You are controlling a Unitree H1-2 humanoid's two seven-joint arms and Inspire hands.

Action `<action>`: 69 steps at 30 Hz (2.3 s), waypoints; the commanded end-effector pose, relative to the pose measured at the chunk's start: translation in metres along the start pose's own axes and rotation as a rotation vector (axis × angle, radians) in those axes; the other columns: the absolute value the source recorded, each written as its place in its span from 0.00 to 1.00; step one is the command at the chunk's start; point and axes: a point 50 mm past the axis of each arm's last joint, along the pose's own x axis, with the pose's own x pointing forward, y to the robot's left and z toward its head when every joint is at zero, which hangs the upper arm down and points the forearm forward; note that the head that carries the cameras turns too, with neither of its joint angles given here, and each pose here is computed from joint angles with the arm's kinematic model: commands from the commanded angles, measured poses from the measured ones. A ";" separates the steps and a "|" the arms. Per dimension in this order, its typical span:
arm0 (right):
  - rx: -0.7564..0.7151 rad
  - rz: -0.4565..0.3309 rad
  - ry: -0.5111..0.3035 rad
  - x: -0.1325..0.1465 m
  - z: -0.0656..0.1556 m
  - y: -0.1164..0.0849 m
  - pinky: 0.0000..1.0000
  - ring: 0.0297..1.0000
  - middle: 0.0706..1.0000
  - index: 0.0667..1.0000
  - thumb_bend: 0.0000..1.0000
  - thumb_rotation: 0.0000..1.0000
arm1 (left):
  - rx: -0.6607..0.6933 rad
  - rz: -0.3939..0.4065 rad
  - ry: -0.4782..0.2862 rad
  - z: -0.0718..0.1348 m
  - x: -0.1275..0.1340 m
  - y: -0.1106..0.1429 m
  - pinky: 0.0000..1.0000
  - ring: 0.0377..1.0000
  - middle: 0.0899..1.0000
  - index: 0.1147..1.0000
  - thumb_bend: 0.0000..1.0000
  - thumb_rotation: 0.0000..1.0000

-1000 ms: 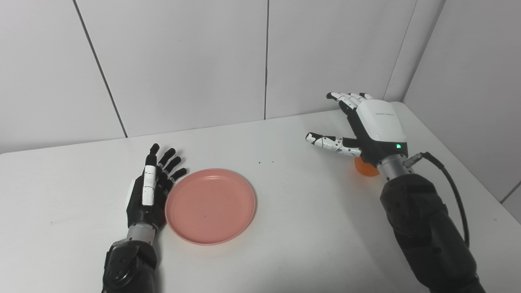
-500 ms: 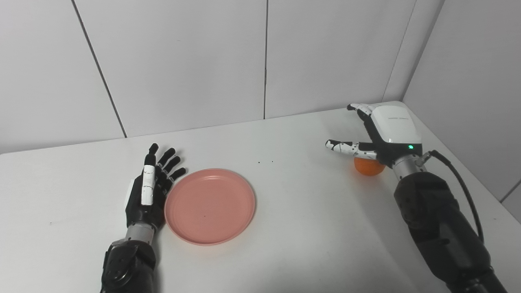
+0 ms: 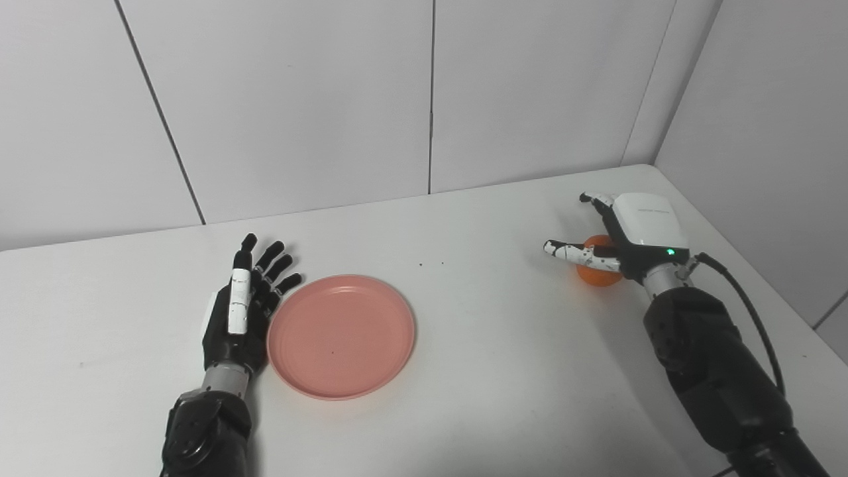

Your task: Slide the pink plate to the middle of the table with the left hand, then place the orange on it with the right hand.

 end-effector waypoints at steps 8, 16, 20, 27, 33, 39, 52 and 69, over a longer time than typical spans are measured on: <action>-0.039 -0.075 -0.005 0.017 -0.011 -0.011 0.79 0.79 0.78 0.78 0.86 0.95 | -0.014 0.019 0.052 -0.006 -0.003 0.003 0.79 0.88 0.88 0.98 0.91 0.79; -0.035 -0.064 -0.004 0.023 -0.012 -0.009 0.80 0.79 0.78 0.79 0.84 0.94 | -0.009 0.025 0.047 -0.006 -0.005 0.006 0.77 0.88 0.87 0.99 0.91 0.80; -0.034 -0.062 -0.008 0.024 -0.009 -0.010 0.80 0.80 0.79 0.79 0.85 0.93 | -0.009 0.024 0.046 -0.006 -0.005 0.006 0.76 0.88 0.88 0.99 0.92 0.80; -0.057 -0.031 -0.002 0.024 -0.007 -0.001 0.78 0.79 0.78 0.78 0.85 0.94 | -0.014 0.033 0.051 -0.006 -0.008 0.003 0.78 0.87 0.87 0.98 0.92 0.80; -0.052 0.024 0.027 0.023 -0.010 0.013 0.67 0.74 0.77 0.76 0.87 0.92 | -0.011 0.036 0.054 -0.006 -0.009 0.004 0.77 0.87 0.86 0.99 0.94 0.80; -0.062 0.091 0.058 0.021 -0.013 0.036 0.57 0.67 0.72 0.71 0.85 0.83 | -0.011 0.043 0.055 -0.005 -0.010 0.004 0.76 0.86 0.85 0.98 0.94 0.80; -0.027 0.095 0.050 0.011 -0.028 0.062 0.17 0.19 0.21 0.28 0.59 0.57 | -0.020 0.039 0.067 -0.001 -0.013 0.002 0.78 0.86 0.85 0.97 0.94 0.79; 0.042 0.133 0.030 0.012 -0.023 0.042 0.14 0.17 0.20 0.27 0.59 0.51 | -0.031 0.036 0.067 -0.001 -0.009 -0.003 0.78 0.85 0.83 0.97 0.94 0.78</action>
